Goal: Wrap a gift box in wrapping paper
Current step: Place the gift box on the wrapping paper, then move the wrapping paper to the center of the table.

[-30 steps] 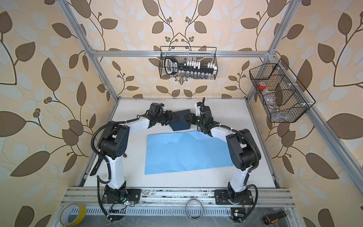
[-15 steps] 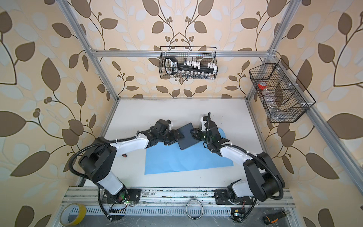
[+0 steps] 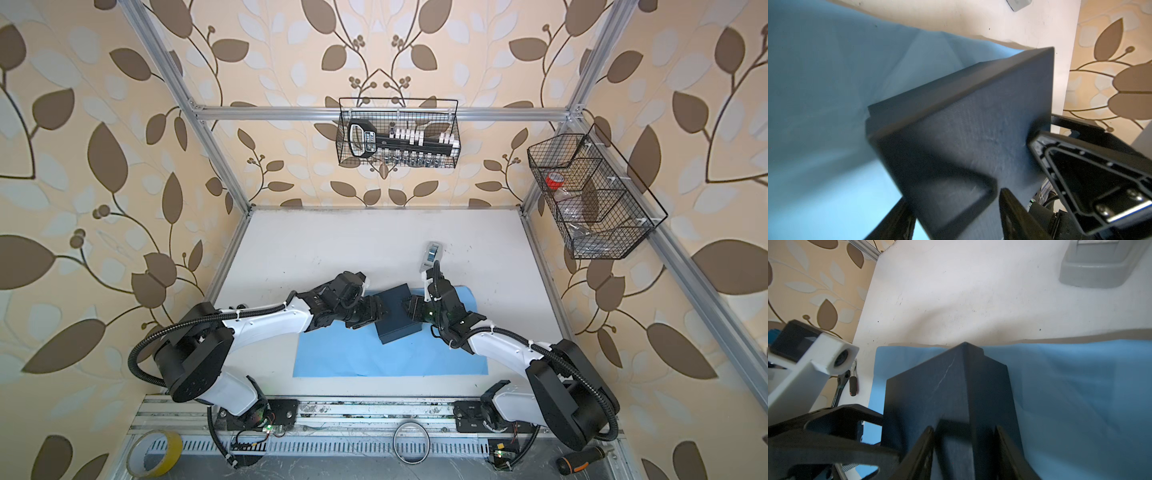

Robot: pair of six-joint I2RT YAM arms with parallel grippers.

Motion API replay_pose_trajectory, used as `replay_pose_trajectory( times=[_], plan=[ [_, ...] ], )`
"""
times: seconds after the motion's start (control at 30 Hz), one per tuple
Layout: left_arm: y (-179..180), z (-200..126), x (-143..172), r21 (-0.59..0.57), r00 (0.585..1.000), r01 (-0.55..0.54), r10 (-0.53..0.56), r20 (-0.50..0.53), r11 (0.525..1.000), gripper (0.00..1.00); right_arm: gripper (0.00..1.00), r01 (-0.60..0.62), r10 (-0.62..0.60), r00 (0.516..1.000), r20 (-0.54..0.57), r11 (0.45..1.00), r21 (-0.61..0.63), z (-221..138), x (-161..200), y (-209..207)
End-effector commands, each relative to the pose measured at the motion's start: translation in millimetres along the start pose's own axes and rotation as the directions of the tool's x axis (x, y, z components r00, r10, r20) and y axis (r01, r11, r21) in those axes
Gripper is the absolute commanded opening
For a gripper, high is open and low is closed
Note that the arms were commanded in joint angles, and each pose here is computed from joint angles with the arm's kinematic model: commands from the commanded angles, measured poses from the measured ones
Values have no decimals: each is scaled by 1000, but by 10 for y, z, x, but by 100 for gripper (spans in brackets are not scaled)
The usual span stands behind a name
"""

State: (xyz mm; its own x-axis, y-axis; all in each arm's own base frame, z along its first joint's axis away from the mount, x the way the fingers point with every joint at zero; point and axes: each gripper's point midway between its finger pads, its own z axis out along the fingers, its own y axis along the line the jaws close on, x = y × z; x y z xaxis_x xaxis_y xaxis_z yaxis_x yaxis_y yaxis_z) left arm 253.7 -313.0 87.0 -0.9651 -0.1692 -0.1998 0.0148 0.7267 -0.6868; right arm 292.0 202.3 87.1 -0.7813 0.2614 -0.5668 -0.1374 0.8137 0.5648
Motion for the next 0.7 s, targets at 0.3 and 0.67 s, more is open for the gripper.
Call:
replay_pose_trajectory(
  times=[0.3, 0.67],
  plan=[
    [73, -784, -474, 18, 962, -115, 106, 252, 993, 88, 87, -4, -1, 994, -109, 999, -44, -303, -31, -340],
    [766, -385, -960, -21, 974, 84, -77, 213, 996, 69, 83, -164, 168, 986, -16, 978, 130, -9, -332, -940]
  ],
)
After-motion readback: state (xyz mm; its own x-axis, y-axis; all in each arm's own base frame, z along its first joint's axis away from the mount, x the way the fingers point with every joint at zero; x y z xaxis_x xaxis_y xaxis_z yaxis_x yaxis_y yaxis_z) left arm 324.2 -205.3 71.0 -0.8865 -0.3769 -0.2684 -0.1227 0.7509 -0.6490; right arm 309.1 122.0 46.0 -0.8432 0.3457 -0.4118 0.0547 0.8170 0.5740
